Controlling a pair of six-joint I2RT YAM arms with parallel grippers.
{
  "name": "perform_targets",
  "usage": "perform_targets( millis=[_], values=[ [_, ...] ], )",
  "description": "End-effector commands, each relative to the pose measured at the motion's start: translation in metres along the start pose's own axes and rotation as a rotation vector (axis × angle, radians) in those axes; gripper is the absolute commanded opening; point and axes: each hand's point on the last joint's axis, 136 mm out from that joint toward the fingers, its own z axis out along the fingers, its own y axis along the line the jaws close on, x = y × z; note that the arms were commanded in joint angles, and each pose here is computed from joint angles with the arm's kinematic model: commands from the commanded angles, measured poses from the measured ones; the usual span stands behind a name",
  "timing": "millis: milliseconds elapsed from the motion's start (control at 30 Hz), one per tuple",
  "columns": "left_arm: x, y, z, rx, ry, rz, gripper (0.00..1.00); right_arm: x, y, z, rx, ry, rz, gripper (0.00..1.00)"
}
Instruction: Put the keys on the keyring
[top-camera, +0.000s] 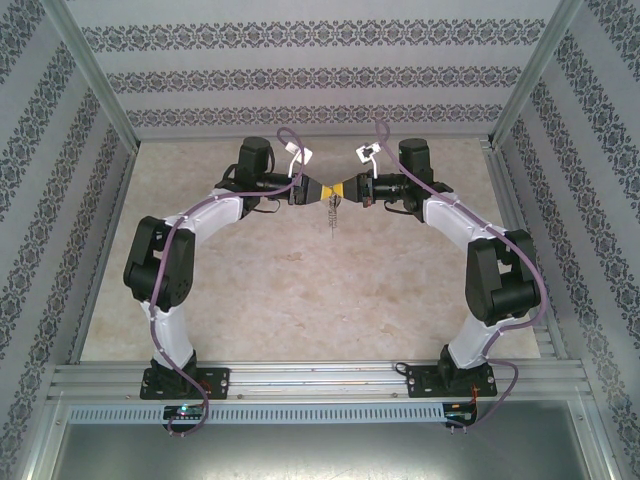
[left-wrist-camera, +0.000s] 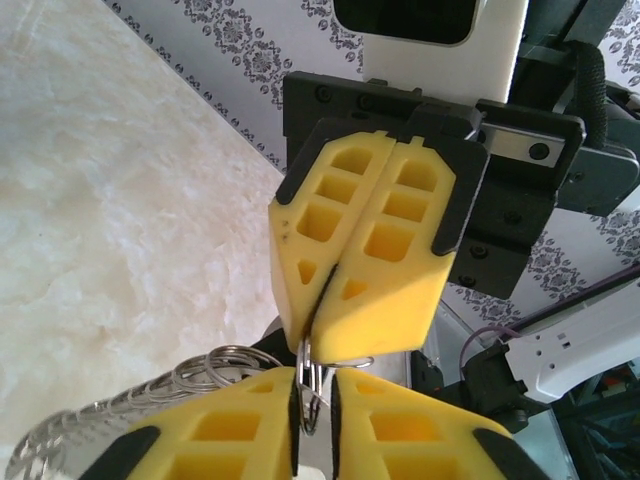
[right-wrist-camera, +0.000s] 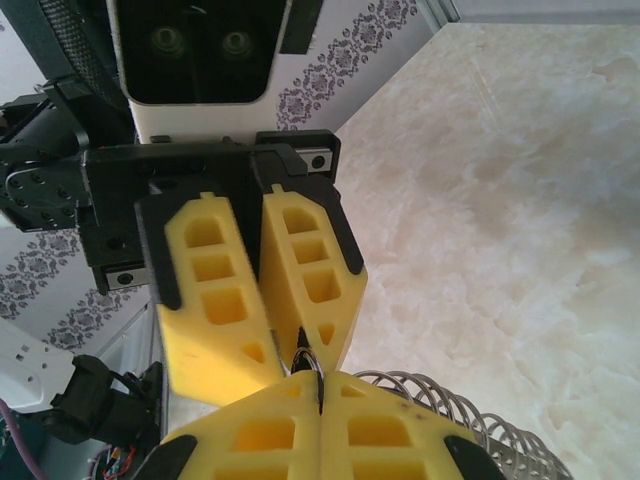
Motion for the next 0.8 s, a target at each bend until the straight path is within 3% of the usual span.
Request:
perform_targets(
  millis=[0, 67, 367, 467, 767],
  values=[
    [-0.010, -0.009, 0.004, 0.044, -0.015, 0.052, 0.08, -0.004, 0.009, 0.006, -0.057, 0.005, -0.030, 0.00],
    [-0.011, -0.009, 0.004, 0.046, -0.021, 0.054, 0.03, -0.003, 0.009, 0.006, -0.057, 0.006, -0.028, 0.00],
    [-0.021, -0.009, -0.001, 0.010, -0.123, 0.064, 0.00, -0.009, 0.010, 0.002, -0.050, -0.028, -0.017, 0.00],
    [-0.028, -0.012, -0.005, -0.001, -0.178, 0.066, 0.00, -0.015, 0.010, -0.003, -0.047, -0.063, -0.007, 0.15],
    [-0.044, -0.021, -0.019, -0.032, -0.310, 0.074, 0.00, -0.016, 0.014, -0.012, -0.050, -0.144, 0.023, 0.35]
  ],
)
